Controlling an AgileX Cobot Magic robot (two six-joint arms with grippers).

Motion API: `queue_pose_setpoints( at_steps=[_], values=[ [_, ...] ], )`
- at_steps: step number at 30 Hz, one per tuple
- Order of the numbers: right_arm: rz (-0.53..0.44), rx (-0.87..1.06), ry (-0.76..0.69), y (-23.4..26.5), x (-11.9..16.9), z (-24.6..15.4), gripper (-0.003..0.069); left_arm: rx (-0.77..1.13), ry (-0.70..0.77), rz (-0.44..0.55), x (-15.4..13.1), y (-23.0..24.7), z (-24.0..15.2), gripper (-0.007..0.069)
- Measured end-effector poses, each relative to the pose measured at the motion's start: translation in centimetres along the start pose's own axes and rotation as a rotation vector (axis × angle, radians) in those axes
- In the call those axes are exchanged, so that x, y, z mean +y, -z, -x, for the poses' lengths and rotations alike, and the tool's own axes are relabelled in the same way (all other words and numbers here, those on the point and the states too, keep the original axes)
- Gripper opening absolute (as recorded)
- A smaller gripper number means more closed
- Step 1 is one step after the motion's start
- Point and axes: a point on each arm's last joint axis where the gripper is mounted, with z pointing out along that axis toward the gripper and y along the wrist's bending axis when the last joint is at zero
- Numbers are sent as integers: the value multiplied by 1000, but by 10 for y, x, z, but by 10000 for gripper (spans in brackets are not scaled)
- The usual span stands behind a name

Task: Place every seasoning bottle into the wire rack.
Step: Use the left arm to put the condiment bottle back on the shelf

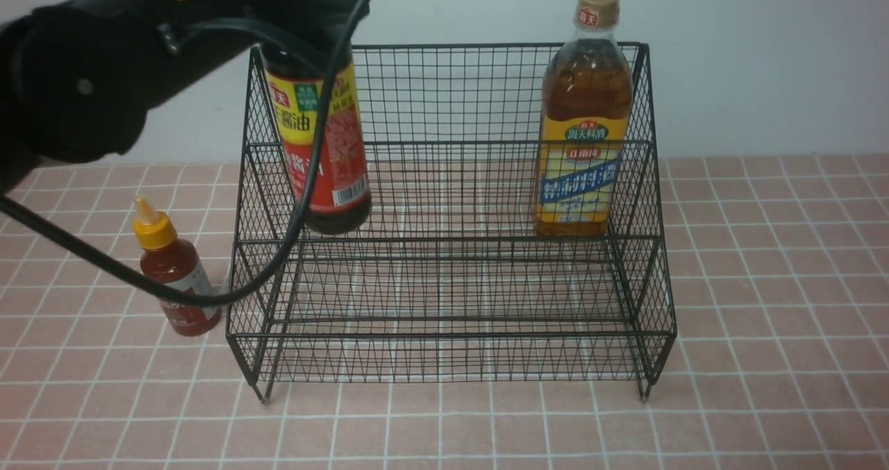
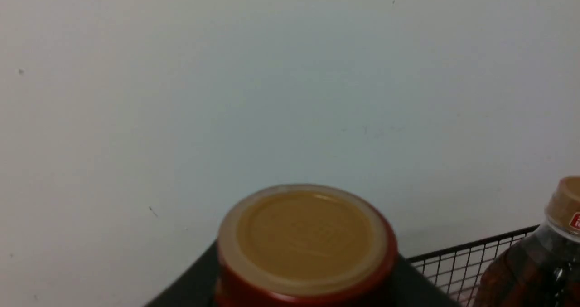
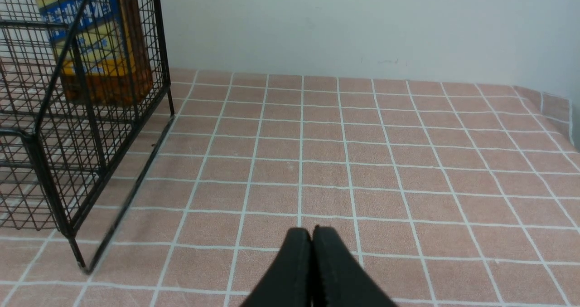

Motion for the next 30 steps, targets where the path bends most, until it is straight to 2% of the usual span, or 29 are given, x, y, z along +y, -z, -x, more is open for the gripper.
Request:
queue_pose_setpoints(
  at_steps=[17, 30],
  values=[
    [0, 0, 0, 0, 0, 0, -13, 344, -38, -102, -9, 4, -33, 257],
    [0, 0, 0, 0, 0, 0, -13, 410, -58, -113, -9, -4, -46, 257]
  ],
)
